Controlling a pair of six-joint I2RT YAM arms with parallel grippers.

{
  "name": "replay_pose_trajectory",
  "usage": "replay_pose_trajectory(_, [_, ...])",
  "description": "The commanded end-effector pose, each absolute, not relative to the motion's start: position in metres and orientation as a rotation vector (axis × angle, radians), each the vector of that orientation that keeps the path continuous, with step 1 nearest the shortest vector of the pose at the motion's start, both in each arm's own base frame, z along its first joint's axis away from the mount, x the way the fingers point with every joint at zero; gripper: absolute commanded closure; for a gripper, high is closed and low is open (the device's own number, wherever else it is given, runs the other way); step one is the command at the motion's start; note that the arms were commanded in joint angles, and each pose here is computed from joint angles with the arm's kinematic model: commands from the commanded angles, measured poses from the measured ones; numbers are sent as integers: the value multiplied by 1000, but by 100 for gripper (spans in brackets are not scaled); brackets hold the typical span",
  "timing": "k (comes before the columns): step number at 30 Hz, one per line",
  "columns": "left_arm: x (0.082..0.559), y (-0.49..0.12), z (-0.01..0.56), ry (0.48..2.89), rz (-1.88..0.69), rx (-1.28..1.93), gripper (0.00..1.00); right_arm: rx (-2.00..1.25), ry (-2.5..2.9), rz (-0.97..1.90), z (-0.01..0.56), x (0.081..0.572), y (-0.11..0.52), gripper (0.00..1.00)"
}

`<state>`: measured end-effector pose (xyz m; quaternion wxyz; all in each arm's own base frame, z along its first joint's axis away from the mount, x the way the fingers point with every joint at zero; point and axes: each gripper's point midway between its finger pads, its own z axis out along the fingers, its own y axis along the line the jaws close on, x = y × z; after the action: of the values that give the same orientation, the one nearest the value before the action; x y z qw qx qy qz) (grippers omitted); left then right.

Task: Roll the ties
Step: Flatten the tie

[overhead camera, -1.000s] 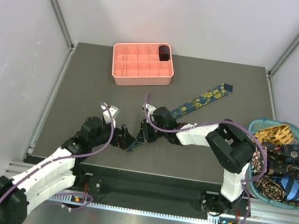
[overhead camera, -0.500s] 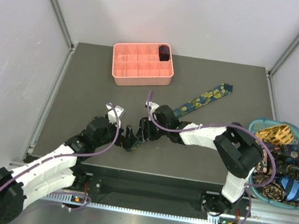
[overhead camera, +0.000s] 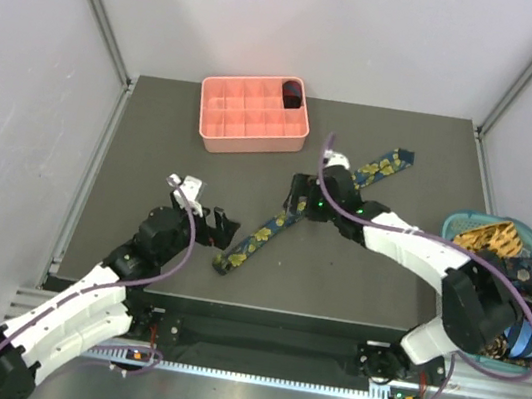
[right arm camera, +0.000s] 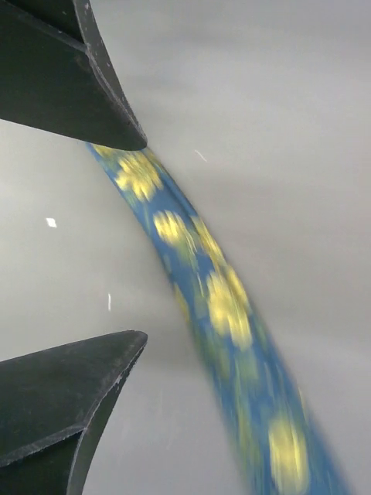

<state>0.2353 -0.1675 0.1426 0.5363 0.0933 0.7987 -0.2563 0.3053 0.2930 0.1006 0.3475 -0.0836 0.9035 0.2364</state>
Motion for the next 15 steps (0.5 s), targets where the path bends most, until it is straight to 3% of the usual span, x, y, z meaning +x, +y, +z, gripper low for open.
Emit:
replay_pose_trajectory(1, [260,-148,184,1720,-526,57,1,116,2217,300,144,350,219,0])
replay_pose_trajectory(6, [282,-97,160,1759,-326,-409,1,376,2223,200,157,394,166,0])
replay_pose_trajectory(9, [286,-100,161,1820,-264,-342,1,475,2219,143,157,417,150,0])
replay_pose_trajectory(15, [276,-137,185,1802,-464,-129,1,664,2306,-5,137,458,134,0])
